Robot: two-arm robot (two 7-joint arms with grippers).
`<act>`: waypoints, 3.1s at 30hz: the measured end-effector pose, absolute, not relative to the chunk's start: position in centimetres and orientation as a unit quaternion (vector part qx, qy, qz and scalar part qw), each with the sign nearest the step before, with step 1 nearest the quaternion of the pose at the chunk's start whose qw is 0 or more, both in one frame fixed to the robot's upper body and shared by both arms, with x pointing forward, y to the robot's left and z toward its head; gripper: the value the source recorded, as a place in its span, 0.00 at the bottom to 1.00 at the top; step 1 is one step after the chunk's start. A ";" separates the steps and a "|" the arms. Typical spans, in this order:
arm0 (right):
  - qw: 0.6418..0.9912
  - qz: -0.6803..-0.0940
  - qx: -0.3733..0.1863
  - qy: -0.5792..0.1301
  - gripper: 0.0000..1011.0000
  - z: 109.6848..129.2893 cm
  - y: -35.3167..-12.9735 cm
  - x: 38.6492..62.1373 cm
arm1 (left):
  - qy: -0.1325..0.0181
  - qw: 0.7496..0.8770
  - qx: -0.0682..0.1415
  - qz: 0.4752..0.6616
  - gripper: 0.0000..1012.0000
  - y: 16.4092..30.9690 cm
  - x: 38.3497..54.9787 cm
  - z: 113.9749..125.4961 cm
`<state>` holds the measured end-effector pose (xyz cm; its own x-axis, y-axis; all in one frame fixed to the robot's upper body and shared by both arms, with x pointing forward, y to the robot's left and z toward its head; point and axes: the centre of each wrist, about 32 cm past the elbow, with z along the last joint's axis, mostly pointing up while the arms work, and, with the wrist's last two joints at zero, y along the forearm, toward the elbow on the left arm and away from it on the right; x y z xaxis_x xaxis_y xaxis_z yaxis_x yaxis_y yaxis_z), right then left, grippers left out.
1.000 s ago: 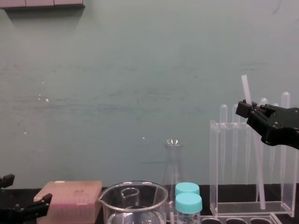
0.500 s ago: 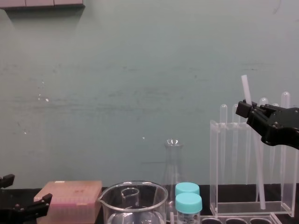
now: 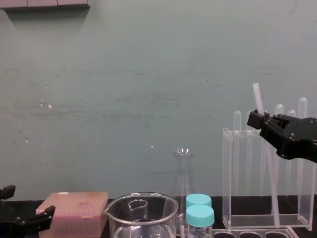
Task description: Pick up the stirring rod with one hand, then place it down.
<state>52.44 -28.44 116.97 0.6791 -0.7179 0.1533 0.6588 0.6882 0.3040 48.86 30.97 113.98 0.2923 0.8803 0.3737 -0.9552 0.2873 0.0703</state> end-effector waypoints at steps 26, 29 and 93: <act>0.925 -0.353 0.081 -0.115 0.07 115.1 -28.1 53.8 | -0.132 0.791 0.141 0.580 0.99 31.0 48.9 114.0; 0.928 -0.349 0.076 -0.106 0.07 114.7 -27.9 54.1 | -0.132 0.791 0.141 0.580 0.99 31.0 48.9 114.0; 0.930 -0.352 0.051 -0.089 0.85 114.0 -27.9 54.3 | -0.132 0.791 0.141 0.580 0.99 31.0 48.9 114.0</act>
